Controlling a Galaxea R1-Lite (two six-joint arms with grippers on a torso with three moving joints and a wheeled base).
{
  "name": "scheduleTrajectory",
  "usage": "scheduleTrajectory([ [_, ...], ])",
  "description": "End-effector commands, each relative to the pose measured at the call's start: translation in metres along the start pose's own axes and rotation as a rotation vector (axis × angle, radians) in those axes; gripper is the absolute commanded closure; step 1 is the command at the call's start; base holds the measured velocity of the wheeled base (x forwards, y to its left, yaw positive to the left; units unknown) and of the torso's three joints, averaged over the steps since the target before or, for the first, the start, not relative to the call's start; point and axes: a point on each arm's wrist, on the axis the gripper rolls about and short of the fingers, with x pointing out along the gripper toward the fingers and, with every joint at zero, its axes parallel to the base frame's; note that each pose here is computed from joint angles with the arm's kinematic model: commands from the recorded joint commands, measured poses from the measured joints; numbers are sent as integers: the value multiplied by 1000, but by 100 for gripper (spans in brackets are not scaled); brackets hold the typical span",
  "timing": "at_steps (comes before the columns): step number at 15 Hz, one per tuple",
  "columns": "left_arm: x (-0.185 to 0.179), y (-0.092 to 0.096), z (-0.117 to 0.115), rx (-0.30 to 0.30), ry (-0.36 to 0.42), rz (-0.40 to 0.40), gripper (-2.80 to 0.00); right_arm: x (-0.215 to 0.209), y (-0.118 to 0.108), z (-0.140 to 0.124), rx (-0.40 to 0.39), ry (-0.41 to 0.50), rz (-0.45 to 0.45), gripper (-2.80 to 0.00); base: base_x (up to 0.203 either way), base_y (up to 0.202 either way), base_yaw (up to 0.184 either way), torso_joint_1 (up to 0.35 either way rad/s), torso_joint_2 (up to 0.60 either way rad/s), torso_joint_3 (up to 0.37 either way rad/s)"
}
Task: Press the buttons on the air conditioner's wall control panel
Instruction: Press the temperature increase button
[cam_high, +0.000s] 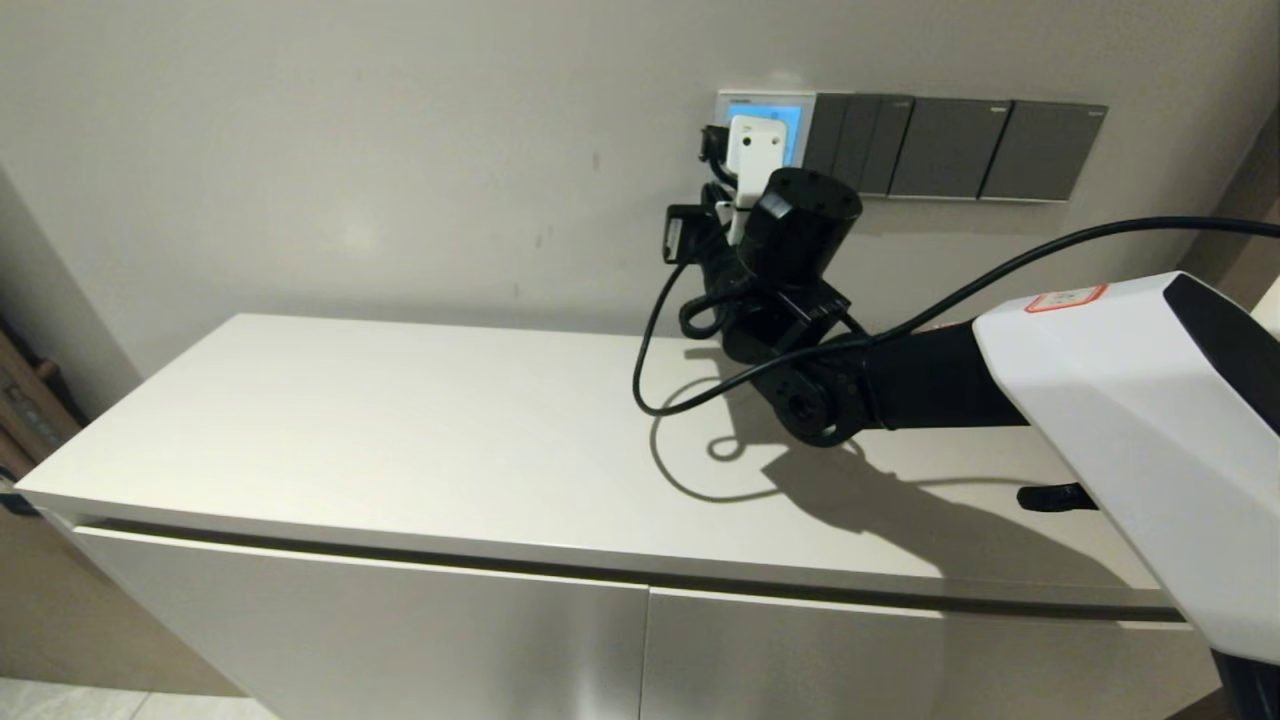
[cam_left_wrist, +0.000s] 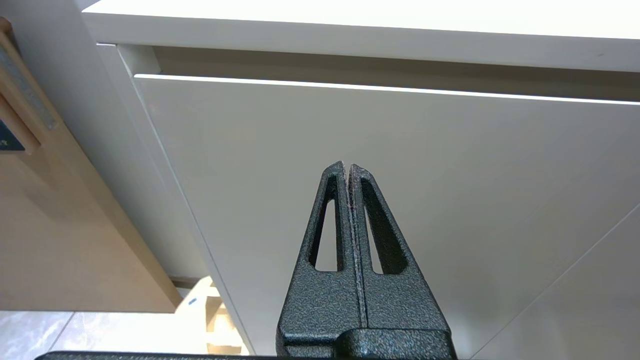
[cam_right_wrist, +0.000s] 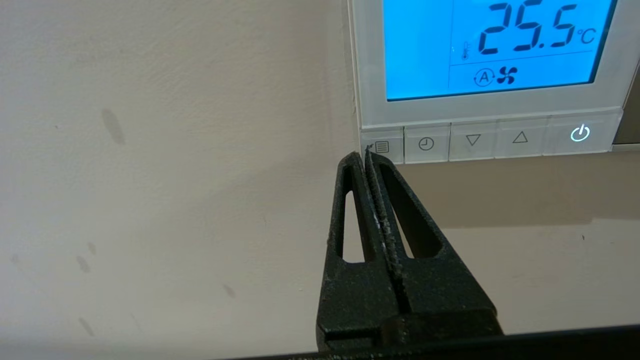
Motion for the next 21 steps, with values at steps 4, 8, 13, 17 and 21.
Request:
scheduleTrajectory([
  [4, 0, 0, 0, 0, 0, 0, 0, -6, 1, 6, 1, -7, 5, 0, 0, 0, 0, 0, 0, 0],
  [8, 0, 0, 0, 0, 2, 0, 0, -7, 2, 9, 5, -14, 6, 0, 0, 0, 0, 0, 0, 0],
  [13, 0, 0, 0, 0, -1, 0, 0, -6, 1, 9, 4, -14, 4, 0, 0, 0, 0, 0, 0, 0],
  [17, 0, 0, 0, 0, -1, 0, 0, -2, 0, 6, -1, -12, -2, 0, 0, 0, 0, 0, 0, 0],
  [21, 0, 0, 0, 0, 2, 0, 0, 0, 0, -2, -7, -5, -4, 0, 0, 0, 0, 0, 0, 0],
])
